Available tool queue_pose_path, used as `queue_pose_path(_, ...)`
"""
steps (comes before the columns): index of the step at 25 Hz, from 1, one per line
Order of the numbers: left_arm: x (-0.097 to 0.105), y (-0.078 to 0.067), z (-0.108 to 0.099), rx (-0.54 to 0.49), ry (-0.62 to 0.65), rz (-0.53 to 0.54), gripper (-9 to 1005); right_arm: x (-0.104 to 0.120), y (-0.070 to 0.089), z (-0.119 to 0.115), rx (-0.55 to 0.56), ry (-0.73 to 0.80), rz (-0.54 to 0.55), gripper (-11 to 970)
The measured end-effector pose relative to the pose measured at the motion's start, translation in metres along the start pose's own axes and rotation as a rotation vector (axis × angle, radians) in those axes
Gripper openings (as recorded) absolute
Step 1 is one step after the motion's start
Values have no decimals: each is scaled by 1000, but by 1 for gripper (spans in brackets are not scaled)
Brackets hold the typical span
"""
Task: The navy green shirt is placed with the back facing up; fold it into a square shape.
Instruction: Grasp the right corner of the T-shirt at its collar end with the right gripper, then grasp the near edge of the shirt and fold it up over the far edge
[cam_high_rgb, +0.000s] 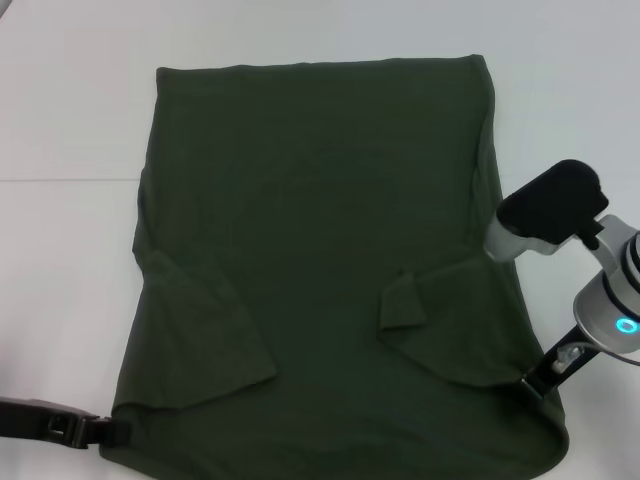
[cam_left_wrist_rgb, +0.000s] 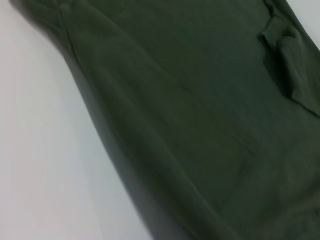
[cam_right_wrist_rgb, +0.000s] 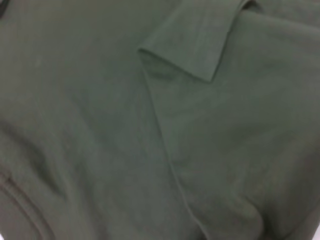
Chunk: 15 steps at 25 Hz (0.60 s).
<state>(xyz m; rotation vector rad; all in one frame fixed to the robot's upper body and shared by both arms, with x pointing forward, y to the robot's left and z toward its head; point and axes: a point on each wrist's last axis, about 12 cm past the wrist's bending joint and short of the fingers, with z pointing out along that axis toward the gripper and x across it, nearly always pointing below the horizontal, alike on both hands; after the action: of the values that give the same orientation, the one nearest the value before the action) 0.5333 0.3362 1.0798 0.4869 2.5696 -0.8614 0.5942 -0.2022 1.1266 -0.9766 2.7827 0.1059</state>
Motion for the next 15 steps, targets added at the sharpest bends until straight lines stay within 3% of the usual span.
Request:
queue_pose_path(8, 1, 0, 0, 4, 0, -1, 21, 0, 2, 0, -4, 3, -3, 241)
queue_pose_path(15, 1, -1, 0, 8, 1, -2, 22, 4, 0, -4, -9, -18, 12, 70)
